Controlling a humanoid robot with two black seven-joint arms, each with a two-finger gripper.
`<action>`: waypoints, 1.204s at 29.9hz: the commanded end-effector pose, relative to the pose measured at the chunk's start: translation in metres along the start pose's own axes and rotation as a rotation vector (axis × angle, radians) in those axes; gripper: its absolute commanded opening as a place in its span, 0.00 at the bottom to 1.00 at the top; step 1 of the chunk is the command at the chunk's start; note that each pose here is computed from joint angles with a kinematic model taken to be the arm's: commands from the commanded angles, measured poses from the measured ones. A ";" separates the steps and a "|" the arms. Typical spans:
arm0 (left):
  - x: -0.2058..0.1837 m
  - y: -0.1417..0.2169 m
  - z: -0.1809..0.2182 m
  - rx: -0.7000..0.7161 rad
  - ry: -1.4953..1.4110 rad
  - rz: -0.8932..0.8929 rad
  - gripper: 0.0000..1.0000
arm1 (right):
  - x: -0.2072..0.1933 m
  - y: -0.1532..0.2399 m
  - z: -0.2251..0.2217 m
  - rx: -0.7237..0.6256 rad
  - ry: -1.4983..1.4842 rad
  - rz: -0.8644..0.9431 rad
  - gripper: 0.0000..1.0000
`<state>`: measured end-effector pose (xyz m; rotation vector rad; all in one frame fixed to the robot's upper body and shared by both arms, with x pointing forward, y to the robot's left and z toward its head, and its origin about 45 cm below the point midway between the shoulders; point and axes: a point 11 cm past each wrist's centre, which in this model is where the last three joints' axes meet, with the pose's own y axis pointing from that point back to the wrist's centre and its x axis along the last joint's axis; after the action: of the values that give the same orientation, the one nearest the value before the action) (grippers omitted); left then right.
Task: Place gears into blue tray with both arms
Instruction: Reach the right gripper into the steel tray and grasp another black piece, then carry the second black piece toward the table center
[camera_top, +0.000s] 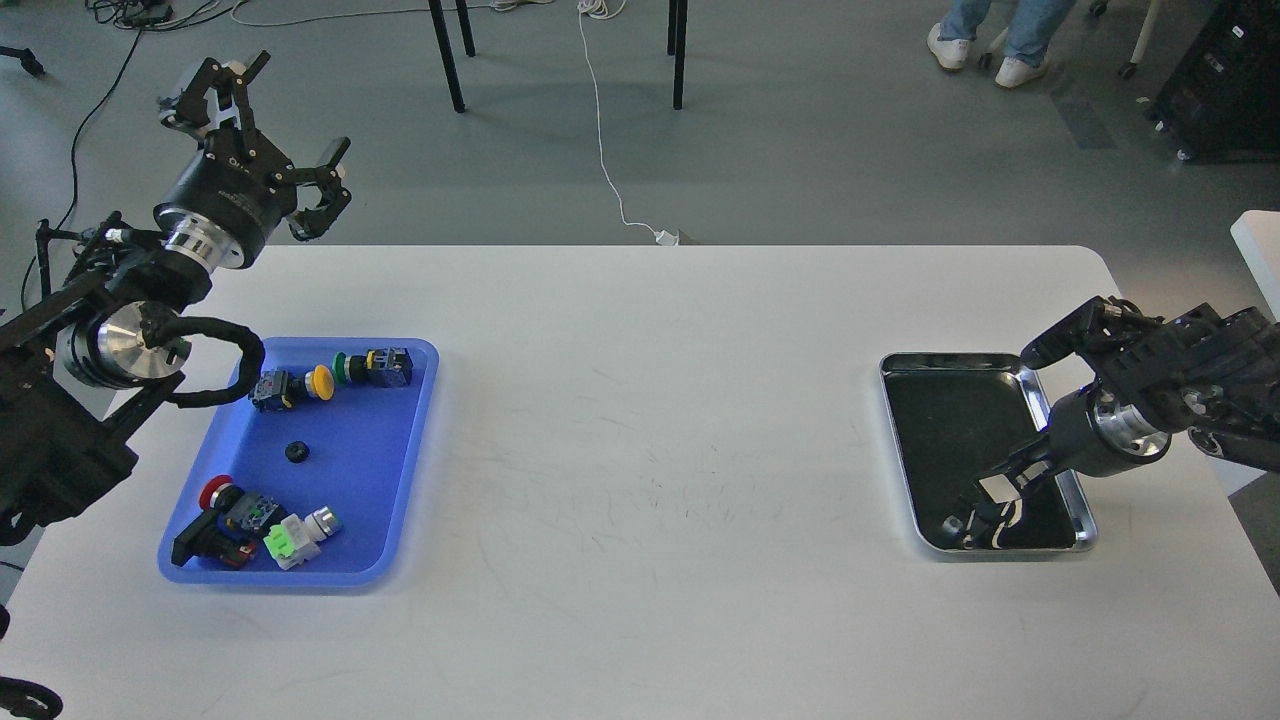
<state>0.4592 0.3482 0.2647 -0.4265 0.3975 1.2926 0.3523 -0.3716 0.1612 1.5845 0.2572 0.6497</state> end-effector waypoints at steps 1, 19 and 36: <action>0.002 0.002 -0.003 0.006 0.001 0.006 0.98 | -0.001 -0.004 0.001 0.001 -0.009 0.003 0.59; 0.007 0.005 0.002 0.001 -0.009 0.014 0.98 | -0.002 -0.012 -0.003 0.006 -0.005 -0.004 0.25; 0.009 0.005 0.005 -0.001 -0.016 0.018 0.98 | 0.081 0.018 -0.037 0.102 0.014 0.229 0.19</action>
<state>0.4561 0.3594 0.2639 -0.4151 0.3900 1.3134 0.3872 -0.3280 0.1862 1.6620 0.1451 0.8030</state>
